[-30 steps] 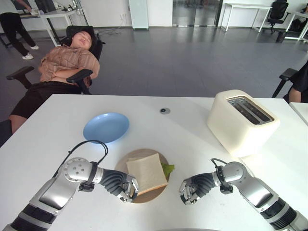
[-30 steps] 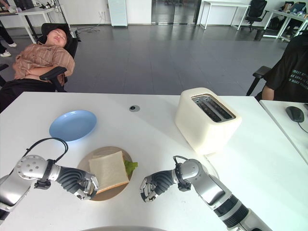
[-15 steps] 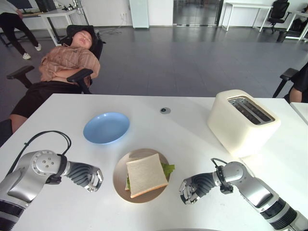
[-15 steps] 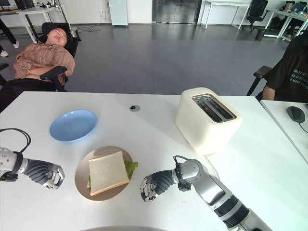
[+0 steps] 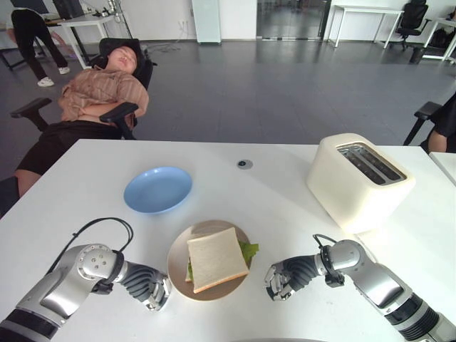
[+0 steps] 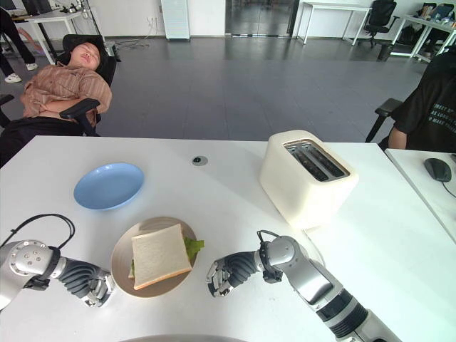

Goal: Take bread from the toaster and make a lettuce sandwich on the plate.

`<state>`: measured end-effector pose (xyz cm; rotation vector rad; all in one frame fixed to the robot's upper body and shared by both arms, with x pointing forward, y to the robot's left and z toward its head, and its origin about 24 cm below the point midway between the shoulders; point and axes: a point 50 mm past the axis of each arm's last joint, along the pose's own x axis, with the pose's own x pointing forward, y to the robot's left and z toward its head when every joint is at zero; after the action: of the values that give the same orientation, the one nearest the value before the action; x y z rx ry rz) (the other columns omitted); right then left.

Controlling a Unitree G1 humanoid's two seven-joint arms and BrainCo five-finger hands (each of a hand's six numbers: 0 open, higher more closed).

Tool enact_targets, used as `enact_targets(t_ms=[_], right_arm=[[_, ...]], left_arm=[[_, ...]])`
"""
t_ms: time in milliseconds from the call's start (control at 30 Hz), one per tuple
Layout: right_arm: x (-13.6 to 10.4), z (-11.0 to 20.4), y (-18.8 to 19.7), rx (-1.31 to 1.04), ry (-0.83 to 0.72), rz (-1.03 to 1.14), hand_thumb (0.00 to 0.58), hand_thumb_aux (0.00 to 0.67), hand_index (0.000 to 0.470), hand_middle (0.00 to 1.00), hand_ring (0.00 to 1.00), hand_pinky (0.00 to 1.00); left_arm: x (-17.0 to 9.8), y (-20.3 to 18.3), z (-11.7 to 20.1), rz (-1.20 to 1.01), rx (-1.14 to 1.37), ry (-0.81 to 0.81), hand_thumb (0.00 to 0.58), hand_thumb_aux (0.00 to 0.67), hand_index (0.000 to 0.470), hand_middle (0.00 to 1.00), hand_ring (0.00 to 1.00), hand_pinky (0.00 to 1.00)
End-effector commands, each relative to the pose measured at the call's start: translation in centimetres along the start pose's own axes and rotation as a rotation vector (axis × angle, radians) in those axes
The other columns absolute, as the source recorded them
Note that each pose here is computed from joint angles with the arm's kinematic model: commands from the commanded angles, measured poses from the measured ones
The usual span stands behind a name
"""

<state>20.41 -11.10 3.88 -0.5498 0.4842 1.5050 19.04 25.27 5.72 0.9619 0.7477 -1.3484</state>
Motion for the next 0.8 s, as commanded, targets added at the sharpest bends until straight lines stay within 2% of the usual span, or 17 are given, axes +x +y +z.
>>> enact_targets(t_ms=[33, 367, 567, 800], right_arm=[[0.2, -1.6, 0.4, 0.072, 0.046, -0.015, 0.580, 0.670, 0.470, 1.00, 1.00, 1.00], [0.2, -2.3, -0.3, 0.085, 0.074, -0.044, 0.580, 0.670, 0.470, 1.00, 1.00, 1.00], [0.6, -3.7, -1.4, 0.058, 0.165, -0.092, 0.580, 0.670, 0.470, 1.00, 1.00, 1.00], [0.3, -4.2, -3.5, 0.059, 0.185, -0.176, 0.580, 0.670, 0.470, 1.00, 1.00, 1.00]], left_arm=[[1.5, 0.8, 0.4, 0.019, -0.023, -0.063, 0.580, 0.670, 0.470, 1.00, 1.00, 1.00], [4.3, 4.0, 2.0, 0.036, 0.010, -0.119, 0.580, 0.670, 0.470, 1.00, 1.00, 1.00], [6.1, 6.0, 3.8, 0.033, 0.027, -0.183, 0.580, 0.670, 0.470, 1.00, 1.00, 1.00], [7.8, 9.3, 6.3, 0.071, 0.053, -0.249, 0.580, 0.670, 0.470, 1.00, 1.00, 1.00]])
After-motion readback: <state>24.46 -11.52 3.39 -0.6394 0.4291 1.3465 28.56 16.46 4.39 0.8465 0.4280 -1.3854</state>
